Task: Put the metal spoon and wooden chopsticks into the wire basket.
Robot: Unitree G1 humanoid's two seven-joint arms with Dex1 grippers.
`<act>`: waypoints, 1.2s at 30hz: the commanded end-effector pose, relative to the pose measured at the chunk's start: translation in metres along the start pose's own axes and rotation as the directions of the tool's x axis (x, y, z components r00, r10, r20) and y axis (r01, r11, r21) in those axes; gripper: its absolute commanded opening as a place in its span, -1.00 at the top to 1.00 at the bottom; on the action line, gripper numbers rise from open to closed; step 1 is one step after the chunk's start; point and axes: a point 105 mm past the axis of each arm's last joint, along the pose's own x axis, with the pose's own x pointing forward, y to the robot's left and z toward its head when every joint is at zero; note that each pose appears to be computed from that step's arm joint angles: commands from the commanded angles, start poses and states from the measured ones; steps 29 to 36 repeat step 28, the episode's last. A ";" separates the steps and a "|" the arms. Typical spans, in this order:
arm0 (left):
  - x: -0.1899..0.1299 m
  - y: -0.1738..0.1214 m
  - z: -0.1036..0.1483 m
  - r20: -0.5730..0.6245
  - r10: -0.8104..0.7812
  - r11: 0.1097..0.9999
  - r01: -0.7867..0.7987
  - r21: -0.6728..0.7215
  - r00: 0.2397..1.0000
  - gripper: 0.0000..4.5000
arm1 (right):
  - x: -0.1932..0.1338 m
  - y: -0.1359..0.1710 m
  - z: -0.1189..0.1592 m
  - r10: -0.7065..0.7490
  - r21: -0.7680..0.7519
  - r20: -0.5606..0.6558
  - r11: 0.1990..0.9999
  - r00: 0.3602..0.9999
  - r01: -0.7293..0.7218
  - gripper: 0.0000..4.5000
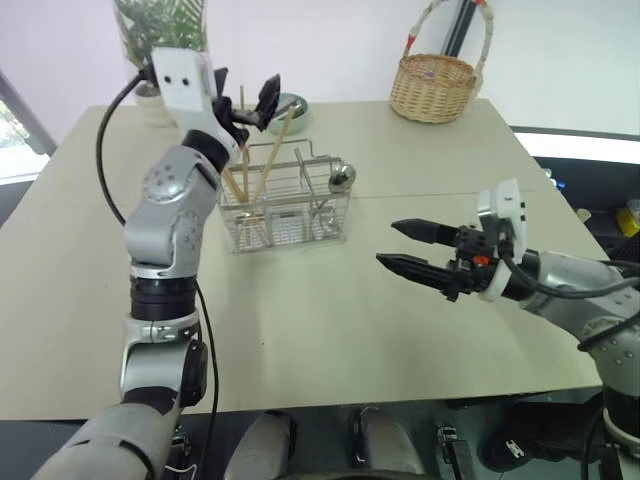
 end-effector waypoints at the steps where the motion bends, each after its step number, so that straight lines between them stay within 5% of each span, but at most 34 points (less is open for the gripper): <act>1: -0.006 0.011 0.034 0.061 -0.008 1.000 0.008 0.007 0.998 -0.99 | -0.002 -0.004 0.009 -0.001 -0.041 0.020 0.999 1.000 0.002 -0.53; 10: -0.043 0.064 0.071 -0.063 -0.117 0.960 0.129 0.247 0.991 -0.99 | -0.003 -0.015 0.010 0.007 -0.063 -0.001 0.998 1.000 -0.007 -0.53; 16: -0.095 0.063 0.052 -0.325 -0.281 0.840 0.395 0.372 0.903 -0.99 | -0.006 -0.017 0.002 0.015 -0.065 -0.033 0.998 0.999 -0.017 -0.53; 23: -0.127 0.054 0.029 -0.488 -0.321 0.749 0.533 0.394 0.812 -0.99 | -0.009 -0.020 -0.002 0.014 -0.060 -0.044 0.998 0.999 -0.017 -0.53; 36: -0.134 0.053 0.025 -0.509 -0.309 0.724 0.546 0.422 0.803 -0.99 | -0.007 -0.022 -0.002 0.019 -0.063 -0.044 0.998 0.999 -0.022 -0.53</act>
